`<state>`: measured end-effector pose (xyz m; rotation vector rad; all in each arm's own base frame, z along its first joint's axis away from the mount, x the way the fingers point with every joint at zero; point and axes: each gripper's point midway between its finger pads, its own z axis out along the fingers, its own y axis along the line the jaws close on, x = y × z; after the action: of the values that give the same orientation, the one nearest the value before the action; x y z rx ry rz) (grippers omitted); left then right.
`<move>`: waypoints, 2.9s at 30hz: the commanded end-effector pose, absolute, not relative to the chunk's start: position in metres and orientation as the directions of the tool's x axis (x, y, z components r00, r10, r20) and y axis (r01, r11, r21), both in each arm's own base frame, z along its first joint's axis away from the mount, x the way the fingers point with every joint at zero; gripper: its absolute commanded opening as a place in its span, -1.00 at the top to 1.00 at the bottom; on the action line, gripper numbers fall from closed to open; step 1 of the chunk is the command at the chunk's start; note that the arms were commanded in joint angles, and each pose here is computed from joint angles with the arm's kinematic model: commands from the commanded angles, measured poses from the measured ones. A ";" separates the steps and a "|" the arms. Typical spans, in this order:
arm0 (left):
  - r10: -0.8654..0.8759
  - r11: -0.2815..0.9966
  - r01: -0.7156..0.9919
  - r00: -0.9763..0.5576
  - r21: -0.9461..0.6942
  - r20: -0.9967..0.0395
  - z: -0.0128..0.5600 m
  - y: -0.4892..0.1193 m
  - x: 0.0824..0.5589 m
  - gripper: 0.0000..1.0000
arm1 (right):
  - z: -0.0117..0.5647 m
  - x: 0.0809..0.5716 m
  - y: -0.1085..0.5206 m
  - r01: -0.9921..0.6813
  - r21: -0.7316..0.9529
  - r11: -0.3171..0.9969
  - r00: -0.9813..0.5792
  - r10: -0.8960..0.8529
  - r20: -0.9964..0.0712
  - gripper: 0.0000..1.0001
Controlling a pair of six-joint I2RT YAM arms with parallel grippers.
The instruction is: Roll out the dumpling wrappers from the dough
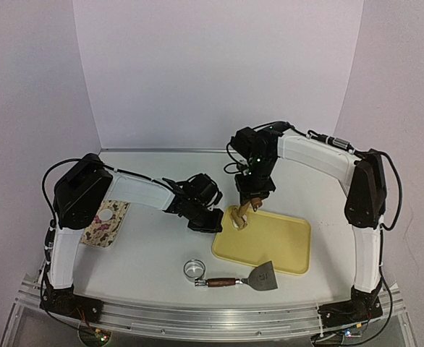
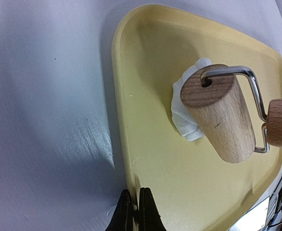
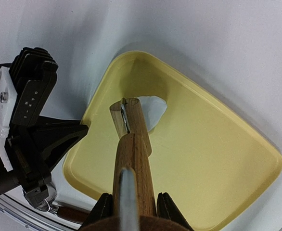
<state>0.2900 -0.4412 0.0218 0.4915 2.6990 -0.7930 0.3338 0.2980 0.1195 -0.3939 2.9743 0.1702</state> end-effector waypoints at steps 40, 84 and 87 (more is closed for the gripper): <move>0.261 0.772 0.418 -0.895 -0.479 -0.362 0.032 -0.448 0.293 1.00 | -0.014 0.312 0.274 -0.247 -0.060 0.967 -0.962 -0.238 0.136 1.00; 0.195 0.908 0.284 -0.937 -0.307 -0.290 -0.004 -0.384 0.312 1.00 | -0.004 0.327 0.140 0.028 -0.085 0.996 -0.987 0.041 0.157 1.00; 0.194 0.914 0.277 -0.940 -0.295 -0.282 -0.008 -0.381 0.313 1.00 | -0.002 0.327 0.134 0.041 -0.083 0.996 -0.987 0.053 0.154 1.00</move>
<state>0.3018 -0.4313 0.0200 0.4718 2.7052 -0.7457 0.3561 0.2594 0.0838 -0.0708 3.0612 0.8004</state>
